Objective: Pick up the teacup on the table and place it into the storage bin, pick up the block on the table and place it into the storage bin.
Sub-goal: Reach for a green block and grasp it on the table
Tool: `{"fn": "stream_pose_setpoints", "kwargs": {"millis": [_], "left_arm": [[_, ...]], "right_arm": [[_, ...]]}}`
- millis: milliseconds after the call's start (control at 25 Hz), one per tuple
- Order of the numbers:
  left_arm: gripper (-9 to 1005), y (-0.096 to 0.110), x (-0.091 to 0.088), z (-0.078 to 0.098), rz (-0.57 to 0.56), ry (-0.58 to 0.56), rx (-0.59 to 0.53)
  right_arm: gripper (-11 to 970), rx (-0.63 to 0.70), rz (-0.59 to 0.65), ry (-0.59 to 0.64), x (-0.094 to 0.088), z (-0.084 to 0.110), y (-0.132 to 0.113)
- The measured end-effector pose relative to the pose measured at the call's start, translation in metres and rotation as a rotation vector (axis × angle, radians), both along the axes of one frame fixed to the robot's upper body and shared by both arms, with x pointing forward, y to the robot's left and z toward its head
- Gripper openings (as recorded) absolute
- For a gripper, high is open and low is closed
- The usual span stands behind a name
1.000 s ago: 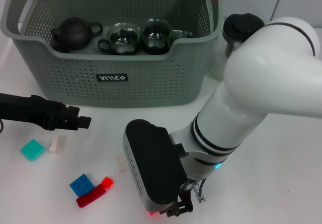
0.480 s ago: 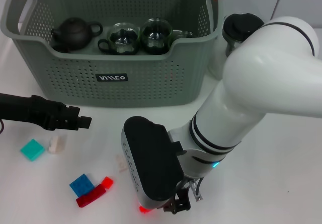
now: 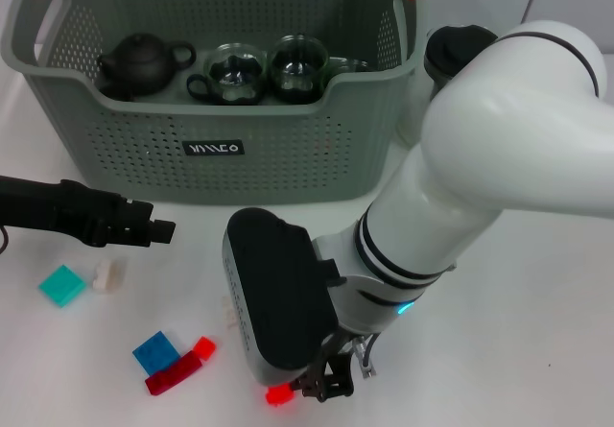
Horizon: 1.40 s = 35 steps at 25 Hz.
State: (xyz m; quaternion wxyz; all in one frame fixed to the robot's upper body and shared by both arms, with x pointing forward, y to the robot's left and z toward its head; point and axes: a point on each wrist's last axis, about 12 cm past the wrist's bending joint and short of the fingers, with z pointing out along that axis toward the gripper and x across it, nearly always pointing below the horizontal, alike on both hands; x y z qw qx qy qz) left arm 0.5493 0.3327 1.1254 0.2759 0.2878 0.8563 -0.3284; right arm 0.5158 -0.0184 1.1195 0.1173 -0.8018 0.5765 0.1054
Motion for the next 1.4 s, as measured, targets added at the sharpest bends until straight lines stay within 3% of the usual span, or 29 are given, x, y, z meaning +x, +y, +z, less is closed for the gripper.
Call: {"fn": "stream_pose_setpoints", "kwargs": {"millis": [160,600,840,1400], "left_arm": [[567,0.0,0.0,0.0,0.0,0.0,0.0],[567,-0.001,0.0,0.0,0.001,0.005,-0.001],[567,-0.001,0.0,0.0,0.001,0.005,-0.002],[567,-0.001,-0.001,-0.001,0.002,0.008,-0.002]], "right_arm": [[228,0.0,-0.042,0.006,0.004,0.004,0.0],[629,-0.009,-0.146,0.037,0.01,0.01,0.001],[783,-0.054,-0.166,0.053,0.014,0.015,-0.008],[765,-0.106,-0.237,0.049,0.026,0.009,-0.023]]}}
